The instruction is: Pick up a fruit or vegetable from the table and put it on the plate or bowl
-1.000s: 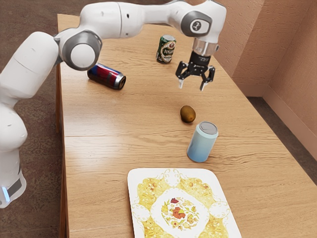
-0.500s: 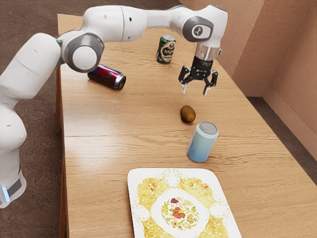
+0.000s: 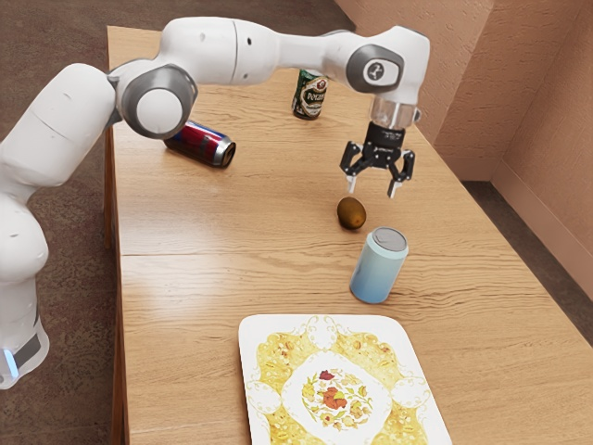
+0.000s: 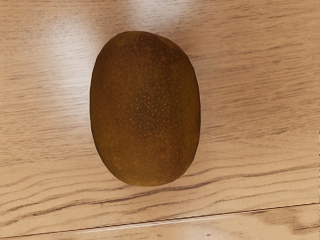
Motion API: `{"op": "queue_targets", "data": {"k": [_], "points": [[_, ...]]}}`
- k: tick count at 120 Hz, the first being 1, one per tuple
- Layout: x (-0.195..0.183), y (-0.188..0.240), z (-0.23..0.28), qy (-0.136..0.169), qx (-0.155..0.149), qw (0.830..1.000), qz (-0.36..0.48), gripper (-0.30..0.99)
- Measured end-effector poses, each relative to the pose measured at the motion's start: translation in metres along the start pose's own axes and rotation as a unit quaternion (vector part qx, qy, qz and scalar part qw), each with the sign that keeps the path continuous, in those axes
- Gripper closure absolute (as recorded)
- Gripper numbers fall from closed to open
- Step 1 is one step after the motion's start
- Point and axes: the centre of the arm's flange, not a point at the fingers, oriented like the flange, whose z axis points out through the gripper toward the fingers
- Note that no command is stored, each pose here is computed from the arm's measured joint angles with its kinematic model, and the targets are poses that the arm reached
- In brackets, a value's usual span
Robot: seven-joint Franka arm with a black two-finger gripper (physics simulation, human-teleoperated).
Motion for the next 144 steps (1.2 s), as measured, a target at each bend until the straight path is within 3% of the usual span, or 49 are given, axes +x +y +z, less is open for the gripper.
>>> {"op": "queue_targets", "data": {"k": [58, 82, 105, 126, 144], "points": [[0.015, -0.009, -0.014, 0.009, -0.006, 1.000, -0.015, 0.00], [-0.003, -0.010, -0.020, 0.014, -0.003, 1.000, -0.007, 0.00], [-0.016, -0.027, -0.020, 0.026, 0.018, 0.999, -0.007, 0.00], [-0.003, -0.046, -0.023, 0.030, 0.030, 0.999, -0.023, 0.00], [0.010, -0.044, -0.029, 0.026, 0.020, 0.999, -0.028, 0.00]]}}
